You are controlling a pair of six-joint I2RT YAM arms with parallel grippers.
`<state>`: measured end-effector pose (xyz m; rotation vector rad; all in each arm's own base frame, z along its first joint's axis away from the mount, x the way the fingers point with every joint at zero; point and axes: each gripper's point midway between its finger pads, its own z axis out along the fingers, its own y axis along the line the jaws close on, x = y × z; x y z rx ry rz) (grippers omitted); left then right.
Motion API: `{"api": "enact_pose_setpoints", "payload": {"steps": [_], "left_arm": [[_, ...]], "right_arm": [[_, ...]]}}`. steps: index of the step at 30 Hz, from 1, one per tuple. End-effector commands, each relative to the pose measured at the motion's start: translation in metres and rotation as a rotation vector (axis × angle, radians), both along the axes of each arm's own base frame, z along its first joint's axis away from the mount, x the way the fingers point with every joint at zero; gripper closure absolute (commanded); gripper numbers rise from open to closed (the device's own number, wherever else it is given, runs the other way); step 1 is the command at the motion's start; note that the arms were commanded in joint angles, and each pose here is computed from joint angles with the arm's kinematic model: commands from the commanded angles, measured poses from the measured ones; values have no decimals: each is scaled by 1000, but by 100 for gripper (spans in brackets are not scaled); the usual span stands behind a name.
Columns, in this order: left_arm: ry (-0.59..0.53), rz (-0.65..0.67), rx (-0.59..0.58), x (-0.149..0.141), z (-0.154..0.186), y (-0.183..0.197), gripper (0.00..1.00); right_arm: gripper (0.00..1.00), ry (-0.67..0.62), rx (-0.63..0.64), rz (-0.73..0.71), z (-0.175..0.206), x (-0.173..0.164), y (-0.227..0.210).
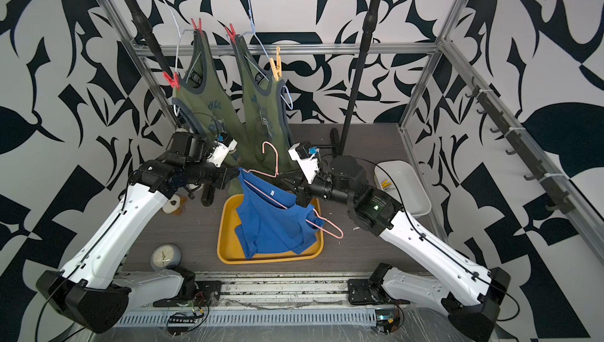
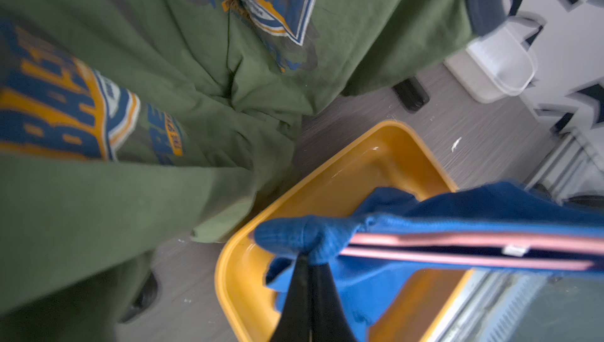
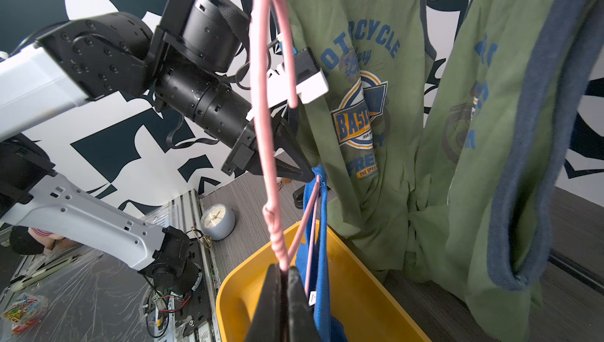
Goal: Remove the clothespins securing tank tops to the hanger
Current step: Remove the tank top from the hanger.
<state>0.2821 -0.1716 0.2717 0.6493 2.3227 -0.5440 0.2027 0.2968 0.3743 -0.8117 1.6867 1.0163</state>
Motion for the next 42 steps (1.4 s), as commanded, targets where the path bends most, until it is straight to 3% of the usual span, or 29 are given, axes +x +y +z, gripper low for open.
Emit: {"api": "enact_pose_setpoints", "payload": {"steps": [1,19,27,31,42], "left_arm": [[-4,36,33,5,-6,6,100],[-26,171,105,19,-14,32,100],[42,18,33,-10,-19,12,100],[61,-49,77,-26,-28,15,99],[51,-206,207,-69,-31,33,68]], "right_arm": [[100,-107,81,12,47,-11,-8],[100,-124,58,-38,40,-17,-27],[100,-136,71,-52,34,1,-12],[100,-135,69,-71,27,16,1],[100,-123,48,-77,5,39,23]]}}
